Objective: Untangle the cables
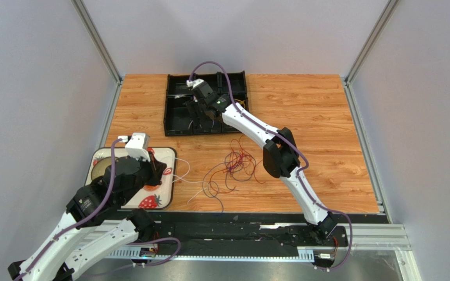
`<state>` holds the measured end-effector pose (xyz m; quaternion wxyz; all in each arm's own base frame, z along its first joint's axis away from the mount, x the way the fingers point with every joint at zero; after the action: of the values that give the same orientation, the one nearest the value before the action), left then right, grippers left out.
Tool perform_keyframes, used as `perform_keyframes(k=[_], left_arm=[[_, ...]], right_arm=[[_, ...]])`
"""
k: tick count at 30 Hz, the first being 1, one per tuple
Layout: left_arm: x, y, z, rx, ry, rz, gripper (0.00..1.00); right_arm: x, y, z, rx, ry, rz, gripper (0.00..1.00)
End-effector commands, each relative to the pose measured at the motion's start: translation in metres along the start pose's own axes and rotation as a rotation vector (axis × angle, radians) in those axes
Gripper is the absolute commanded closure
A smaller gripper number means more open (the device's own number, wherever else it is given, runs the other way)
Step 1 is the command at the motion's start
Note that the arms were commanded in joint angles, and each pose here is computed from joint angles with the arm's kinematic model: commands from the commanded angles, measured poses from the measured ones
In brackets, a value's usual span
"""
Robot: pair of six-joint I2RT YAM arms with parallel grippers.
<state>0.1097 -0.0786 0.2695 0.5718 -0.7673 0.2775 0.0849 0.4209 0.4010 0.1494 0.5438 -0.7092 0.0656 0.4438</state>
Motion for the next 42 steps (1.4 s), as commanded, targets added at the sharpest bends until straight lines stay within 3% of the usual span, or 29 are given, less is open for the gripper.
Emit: perform_keyframes(k=[1,6,13,17,19,35,42], left_arm=[[0.001,-0.002,-0.001,-0.007,-0.009,0.003,1.0],[0.004,-0.001,-0.002,0.0,-0.019,0.012,1.0],[0.007,0.0,-0.002,0.004,-0.028,0.025,1.0],[0.009,0.0,-0.003,0.011,-0.035,0.032,1.0],[0.009,0.0,-0.003,0.012,-0.039,0.035,1.0],[0.012,0.001,-0.003,0.017,-0.049,0.045,1.0],[0.012,0.001,-0.003,0.017,-0.053,0.046,1.0]], right_arm=[[0.0,-0.018,-0.009,-0.056,0.089,-0.073,0.29],[0.01,-0.024,-0.027,-0.044,0.185,-0.108,0.25],[0.017,-0.039,-0.049,-0.001,0.16,-0.168,0.27],[0.018,-0.046,-0.051,-0.01,0.112,-0.203,0.49],[0.02,-0.049,-0.052,-0.014,0.106,-0.219,0.53],[0.014,-0.048,-0.097,0.085,0.266,-0.203,0.55],[-0.008,-0.054,-0.101,0.098,0.265,-0.21,0.56]])
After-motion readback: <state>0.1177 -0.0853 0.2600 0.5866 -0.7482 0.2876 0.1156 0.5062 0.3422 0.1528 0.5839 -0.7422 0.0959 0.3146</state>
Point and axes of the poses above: each gripper's point midway between its finger pads, its own x axis out along the fingers, its own z axis along the line the jaws close on, y = z × x, the point moved 6 cm from there along -x, back along the fingers, and after that the axes turned 4 degrees about -x, right-handed, at the moved point
